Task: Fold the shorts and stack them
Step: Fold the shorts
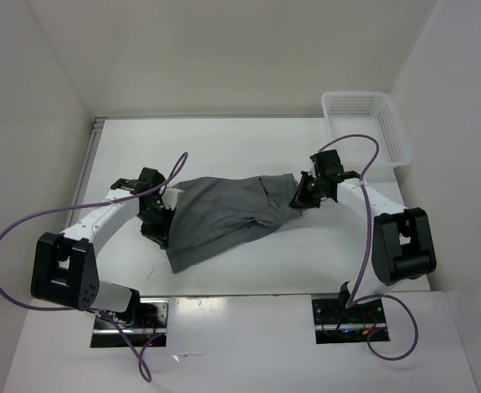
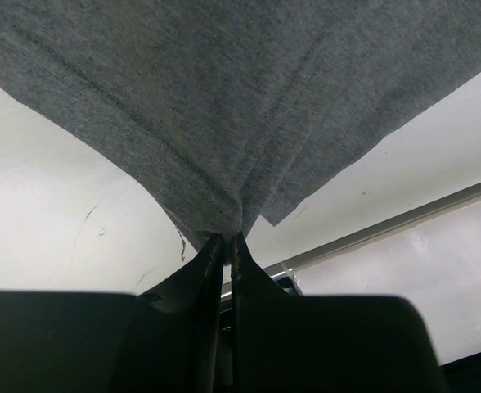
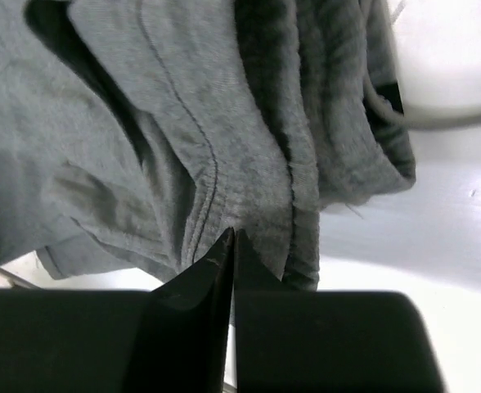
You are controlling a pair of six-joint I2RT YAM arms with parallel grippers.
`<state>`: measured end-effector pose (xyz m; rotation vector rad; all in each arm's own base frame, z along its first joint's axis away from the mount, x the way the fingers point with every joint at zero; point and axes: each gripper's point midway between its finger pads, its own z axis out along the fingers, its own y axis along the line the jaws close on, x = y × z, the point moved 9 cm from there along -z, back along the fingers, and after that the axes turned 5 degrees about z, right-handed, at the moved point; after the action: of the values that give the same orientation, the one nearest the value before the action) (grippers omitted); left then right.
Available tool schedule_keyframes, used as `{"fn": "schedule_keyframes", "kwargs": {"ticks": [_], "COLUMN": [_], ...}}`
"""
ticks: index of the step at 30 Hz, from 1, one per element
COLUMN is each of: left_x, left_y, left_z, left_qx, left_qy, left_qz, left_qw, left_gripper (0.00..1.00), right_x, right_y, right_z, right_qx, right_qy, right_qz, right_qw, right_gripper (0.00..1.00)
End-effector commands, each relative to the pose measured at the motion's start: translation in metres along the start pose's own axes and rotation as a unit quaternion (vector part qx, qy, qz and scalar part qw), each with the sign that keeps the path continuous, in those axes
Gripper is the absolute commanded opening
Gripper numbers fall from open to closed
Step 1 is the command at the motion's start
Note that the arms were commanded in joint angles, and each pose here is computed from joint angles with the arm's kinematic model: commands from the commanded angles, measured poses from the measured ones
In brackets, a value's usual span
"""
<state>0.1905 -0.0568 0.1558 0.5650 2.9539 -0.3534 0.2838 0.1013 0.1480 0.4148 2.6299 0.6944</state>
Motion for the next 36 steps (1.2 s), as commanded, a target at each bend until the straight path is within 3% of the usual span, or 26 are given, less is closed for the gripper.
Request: {"fn": "schedule_keyframes", "kwargs": {"ticks": [1, 6, 12, 14, 16, 19, 23, 29, 31, 32, 33, 35, 36], "left_x": [0.003, 0.006, 0.015, 0.017, 0.015, 0.010, 0.004, -0.012, -0.012, -0.017, -0.019, -0.027, -0.032], "left_y": [0.000, -0.002, -0.019, -0.020, -0.020, -0.018, -0.012, 0.005, 0.011, 0.015, 0.017, 0.029, 0.036], "left_z": [0.004, -0.008, -0.032, -0.033, -0.032, -0.029, -0.017, 0.014, 0.024, 0.031, 0.034, 0.042, 0.043], "left_qx": [-0.001, -0.014, 0.044, 0.053, 0.052, 0.045, 0.034, -0.010, -0.030, -0.037, -0.044, -0.057, -0.067], "left_qy": [0.010, 0.000, 0.005, 0.008, 0.003, -0.005, -0.011, -0.012, -0.005, -0.007, -0.006, -0.015, -0.020], "left_qz": [0.004, 0.006, 0.003, 0.001, 0.003, 0.005, 0.007, 0.009, 0.008, 0.008, 0.008, -0.005, -0.012], "left_qw": [1.000, 1.000, 0.999, 0.999, 0.999, 0.999, 0.999, 1.000, 1.000, 0.999, 0.999, 0.998, 0.997], "left_gripper": [0.10, 0.07, 0.05, 0.05, 0.05, 0.07, 0.11, 0.11, 0.11, 0.10, 0.10, 0.07, 0.07], "right_x": [0.011, 0.013, 0.022, 0.021, 0.016, 0.008, -0.008, -0.022, -0.017, -0.017, -0.016, -0.008, 0.001], "right_y": [-0.008, -0.001, 0.000, -0.004, -0.003, -0.005, -0.004, -0.011, -0.018, -0.018, -0.016, -0.019, -0.019], "right_z": [0.002, -0.024, -0.042, -0.033, -0.024, -0.014, -0.003, 0.030, 0.042, 0.045, 0.045, 0.048, 0.047], "right_qx": [0.028, 0.022, 0.019, 0.032, 0.033, 0.045, 0.061, 0.088, 0.095, 0.091, 0.081, 0.076, 0.062], "right_qy": [0.011, -0.030, -0.051, -0.043, -0.033, -0.056, -0.079, -0.056, -0.033, -0.030, -0.023, -0.003, 0.012], "right_qz": [0.010, 0.014, 0.030, 0.035, 0.042, 0.045, 0.044, 0.035, 0.040, 0.040, 0.041, 0.059, 0.067], "right_qw": [0.999, 0.999, 0.998, 0.998, 0.998, 0.996, 0.994, 0.994, 0.994, 0.995, 0.996, 0.995, 0.996], "right_gripper": [0.00, 0.00, 0.00, 0.38, 0.62, 0.78, 0.86, 0.86, 0.80, 0.74, 0.56, 0.37, 0.21]}}
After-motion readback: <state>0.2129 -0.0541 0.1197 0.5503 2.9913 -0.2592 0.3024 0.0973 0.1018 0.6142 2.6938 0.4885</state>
